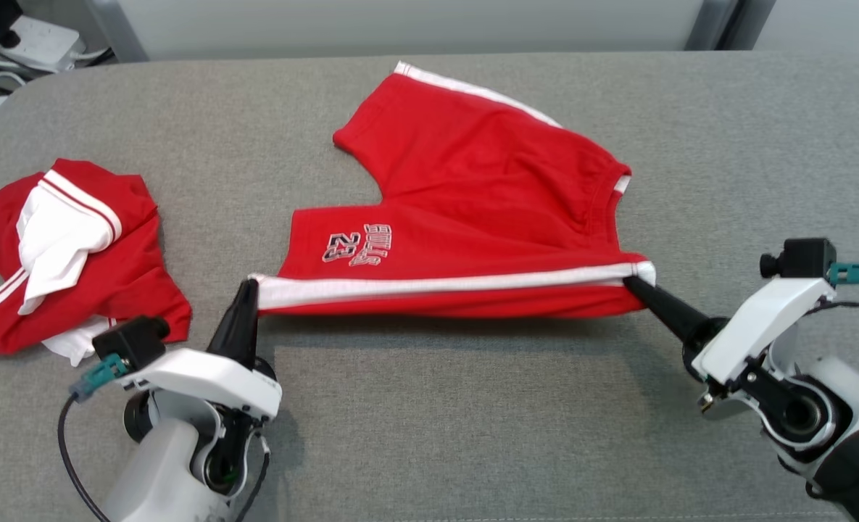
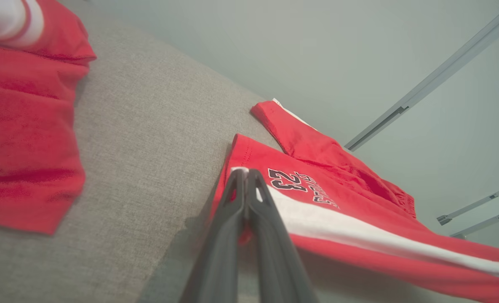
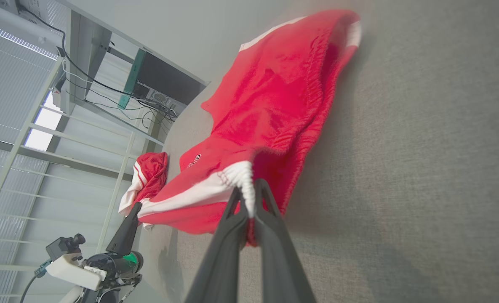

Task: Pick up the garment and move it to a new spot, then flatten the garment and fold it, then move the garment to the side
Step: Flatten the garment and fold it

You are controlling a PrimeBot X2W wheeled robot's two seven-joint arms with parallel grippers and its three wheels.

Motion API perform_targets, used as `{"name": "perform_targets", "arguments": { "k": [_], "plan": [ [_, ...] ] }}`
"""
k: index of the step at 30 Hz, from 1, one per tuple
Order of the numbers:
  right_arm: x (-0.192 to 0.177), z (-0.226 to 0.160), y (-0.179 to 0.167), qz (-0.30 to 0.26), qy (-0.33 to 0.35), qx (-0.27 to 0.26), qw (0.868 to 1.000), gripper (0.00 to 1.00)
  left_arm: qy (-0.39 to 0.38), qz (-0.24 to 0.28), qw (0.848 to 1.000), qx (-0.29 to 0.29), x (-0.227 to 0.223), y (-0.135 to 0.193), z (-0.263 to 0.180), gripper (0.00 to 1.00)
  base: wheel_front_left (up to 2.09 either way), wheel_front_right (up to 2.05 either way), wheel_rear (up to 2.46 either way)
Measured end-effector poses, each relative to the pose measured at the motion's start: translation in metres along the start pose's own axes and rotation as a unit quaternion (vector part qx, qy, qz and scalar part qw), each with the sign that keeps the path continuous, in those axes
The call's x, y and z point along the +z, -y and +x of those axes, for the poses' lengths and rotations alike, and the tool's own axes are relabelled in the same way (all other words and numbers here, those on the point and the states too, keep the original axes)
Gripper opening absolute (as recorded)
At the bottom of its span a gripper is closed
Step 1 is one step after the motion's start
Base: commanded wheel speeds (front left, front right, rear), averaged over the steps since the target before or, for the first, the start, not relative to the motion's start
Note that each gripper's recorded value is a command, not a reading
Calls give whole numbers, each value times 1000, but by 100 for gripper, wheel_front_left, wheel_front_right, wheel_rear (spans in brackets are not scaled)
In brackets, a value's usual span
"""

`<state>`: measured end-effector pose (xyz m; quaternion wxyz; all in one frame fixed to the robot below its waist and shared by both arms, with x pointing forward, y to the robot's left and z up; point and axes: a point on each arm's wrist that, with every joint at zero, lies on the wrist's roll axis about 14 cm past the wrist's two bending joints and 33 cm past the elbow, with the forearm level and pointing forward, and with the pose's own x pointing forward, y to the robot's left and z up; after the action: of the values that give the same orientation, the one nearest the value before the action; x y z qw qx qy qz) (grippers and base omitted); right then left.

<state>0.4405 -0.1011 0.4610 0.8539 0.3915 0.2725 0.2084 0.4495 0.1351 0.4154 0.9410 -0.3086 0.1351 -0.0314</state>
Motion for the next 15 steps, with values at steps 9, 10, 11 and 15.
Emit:
{"name": "perform_targets", "arguments": {
  "k": [9, 10, 11, 15],
  "plan": [
    [-28, -14, 7, -27, -30, -12, 999, 100, -21, 11, 1000, 16, -18, -10, -15, 69, 0, 0, 0],
    [-28, -14, 8, -30, -28, -13, 999, 100, -23, 17, 999, 21, -20, -14, -17, 100, 0, 0, 0],
    [-25, -16, 9, -33, -22, -14, 999, 100, -26, 22, 999, 26, -21, -18, -19, 100, 0, 0, 0],
    [-7, -22, 13, -57, 18, -21, 998, 100, -14, 45, 998, 40, -13, -30, -25, 100, 0, 0, 0]
  ]
}}
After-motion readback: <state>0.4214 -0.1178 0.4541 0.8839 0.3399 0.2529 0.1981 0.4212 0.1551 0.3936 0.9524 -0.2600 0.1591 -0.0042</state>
